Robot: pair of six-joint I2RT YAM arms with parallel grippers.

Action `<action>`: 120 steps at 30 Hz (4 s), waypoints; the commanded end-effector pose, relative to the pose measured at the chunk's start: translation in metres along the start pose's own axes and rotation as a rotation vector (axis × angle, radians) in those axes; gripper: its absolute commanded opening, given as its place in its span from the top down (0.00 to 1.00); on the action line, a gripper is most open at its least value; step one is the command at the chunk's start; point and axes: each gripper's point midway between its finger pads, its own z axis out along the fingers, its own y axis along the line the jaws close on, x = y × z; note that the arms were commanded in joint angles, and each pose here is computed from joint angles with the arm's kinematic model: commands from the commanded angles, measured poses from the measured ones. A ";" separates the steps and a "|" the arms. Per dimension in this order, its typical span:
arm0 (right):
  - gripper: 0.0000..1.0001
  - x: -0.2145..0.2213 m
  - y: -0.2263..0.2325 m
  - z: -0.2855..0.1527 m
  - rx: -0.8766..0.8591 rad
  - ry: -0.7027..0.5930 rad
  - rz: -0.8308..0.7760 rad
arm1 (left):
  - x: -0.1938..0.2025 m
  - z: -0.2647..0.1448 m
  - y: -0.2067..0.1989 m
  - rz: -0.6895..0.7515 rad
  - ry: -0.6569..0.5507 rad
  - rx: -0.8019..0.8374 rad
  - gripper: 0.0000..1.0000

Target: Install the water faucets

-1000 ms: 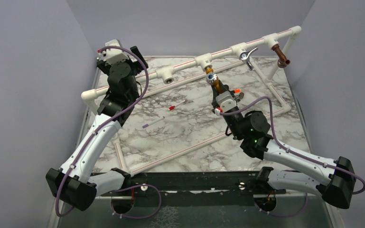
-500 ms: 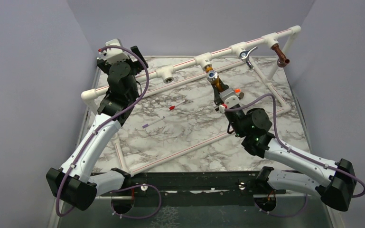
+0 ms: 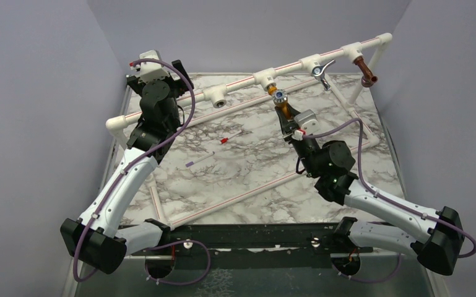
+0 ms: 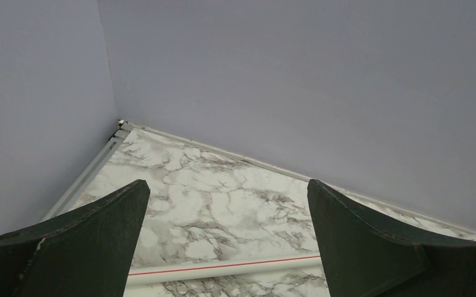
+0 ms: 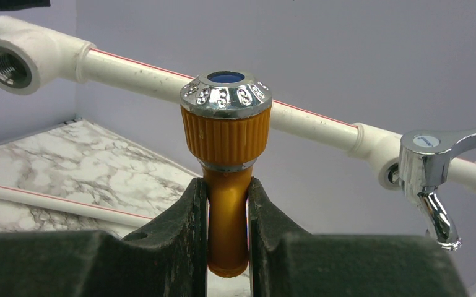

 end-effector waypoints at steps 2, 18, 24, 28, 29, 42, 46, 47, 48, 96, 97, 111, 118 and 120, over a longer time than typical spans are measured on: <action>0.99 0.007 -0.008 0.009 0.098 0.024 0.160 | 0.134 -0.030 0.024 0.295 0.415 0.016 0.01; 0.99 0.019 -0.024 0.009 0.342 0.017 0.624 | 0.136 -0.031 0.022 0.295 0.419 0.027 0.01; 0.99 0.022 -0.020 0.012 0.379 0.006 0.794 | 0.137 -0.031 0.022 0.294 0.422 0.030 0.01; 0.99 0.023 -0.015 0.015 0.388 0.017 0.913 | 0.136 -0.031 0.022 0.292 0.421 0.031 0.01; 0.99 0.024 -0.012 0.015 0.391 0.018 0.959 | 0.136 -0.032 0.021 0.293 0.421 0.033 0.01; 0.99 0.039 -0.001 0.017 0.487 0.047 1.298 | 0.138 -0.032 0.020 0.290 0.426 0.039 0.01; 0.99 0.046 0.006 0.018 0.515 0.076 1.417 | 0.138 -0.032 0.019 0.288 0.426 0.043 0.01; 0.99 0.048 0.007 0.017 0.530 0.087 1.450 | 0.138 -0.032 0.019 0.288 0.426 0.043 0.01; 0.99 0.051 0.009 0.017 0.547 0.104 1.482 | 0.137 -0.032 0.019 0.287 0.425 0.044 0.01; 0.65 0.067 0.038 0.000 0.621 0.240 1.941 | 0.138 -0.035 0.015 0.286 0.426 0.059 0.01; 0.62 0.067 0.038 0.000 0.617 0.239 1.939 | 0.138 -0.035 0.015 0.286 0.426 0.059 0.01; 0.30 0.051 0.030 0.000 0.543 0.175 1.918 | 0.140 -0.034 0.016 0.289 0.430 0.057 0.01; 0.24 0.029 0.022 -0.005 0.440 0.122 1.861 | 0.140 -0.034 0.017 0.293 0.430 0.052 0.01; 0.23 0.020 0.014 -0.009 0.429 0.097 1.846 | 0.141 -0.034 0.017 0.296 0.431 0.049 0.01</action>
